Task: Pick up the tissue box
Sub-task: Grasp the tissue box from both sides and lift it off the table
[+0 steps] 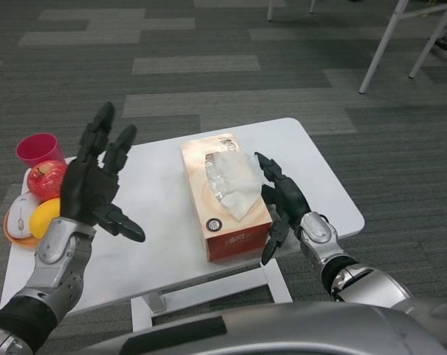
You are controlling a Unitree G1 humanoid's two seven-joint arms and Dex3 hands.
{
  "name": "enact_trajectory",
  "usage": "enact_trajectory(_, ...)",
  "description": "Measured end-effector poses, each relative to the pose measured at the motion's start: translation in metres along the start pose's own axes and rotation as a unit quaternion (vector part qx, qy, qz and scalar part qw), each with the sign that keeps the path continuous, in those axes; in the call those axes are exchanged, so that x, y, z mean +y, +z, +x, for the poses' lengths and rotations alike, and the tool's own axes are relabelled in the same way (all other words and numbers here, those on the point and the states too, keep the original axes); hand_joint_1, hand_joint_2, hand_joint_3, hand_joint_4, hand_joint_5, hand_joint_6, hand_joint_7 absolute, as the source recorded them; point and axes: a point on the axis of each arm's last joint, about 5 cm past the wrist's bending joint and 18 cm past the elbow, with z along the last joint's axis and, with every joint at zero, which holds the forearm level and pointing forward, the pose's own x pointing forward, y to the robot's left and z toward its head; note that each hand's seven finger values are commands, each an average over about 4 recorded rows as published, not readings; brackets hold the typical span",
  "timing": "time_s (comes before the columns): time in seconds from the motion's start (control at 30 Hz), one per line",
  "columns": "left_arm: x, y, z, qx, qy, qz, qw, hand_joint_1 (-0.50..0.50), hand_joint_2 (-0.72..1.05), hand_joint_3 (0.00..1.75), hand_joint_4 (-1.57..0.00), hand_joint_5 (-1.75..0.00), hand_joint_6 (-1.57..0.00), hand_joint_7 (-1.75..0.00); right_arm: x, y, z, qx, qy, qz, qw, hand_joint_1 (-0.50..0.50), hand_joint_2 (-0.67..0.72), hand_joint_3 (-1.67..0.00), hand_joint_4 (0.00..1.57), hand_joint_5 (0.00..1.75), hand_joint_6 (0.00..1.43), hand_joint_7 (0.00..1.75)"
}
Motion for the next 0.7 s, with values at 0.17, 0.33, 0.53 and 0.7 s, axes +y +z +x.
enact_trajectory(0.17,-0.002,-0.002,0.000,0.014,-0.010,0.000,1.000,0.50,-0.28,0.00,0.00,-0.41,0.00,-0.07,0.005,0.000,0.001,0.003,0.011,-0.009,1.000,-0.12,0.72,0.00,0.31,0.00,0.00,0.07)
enact_trajectory(0.33,-0.002,-0.004,0.003,0.028,-0.019,0.007,0.999,0.50,-0.28,0.00,0.00,-0.41,0.00,-0.07,0.013,0.000,0.003,0.006,0.017,-0.022,1.000,-0.12,0.72,0.00,0.31,0.00,0.00,0.07)
enact_trajectory(0.53,-0.003,-0.007,0.003,0.044,-0.026,0.010,0.999,0.50,-0.28,0.00,0.00,-0.41,0.00,-0.07,0.023,0.003,0.010,0.002,0.044,-0.043,0.998,-0.12,0.72,0.00,0.30,0.00,0.00,0.07)
enact_trajectory(0.7,-0.002,-0.010,0.002,0.060,-0.027,0.014,0.998,0.50,-0.28,0.00,0.00,-0.41,0.00,-0.07,0.029,0.004,0.011,0.001,0.054,-0.053,0.997,-0.12,0.72,0.00,0.26,0.00,0.00,0.07)
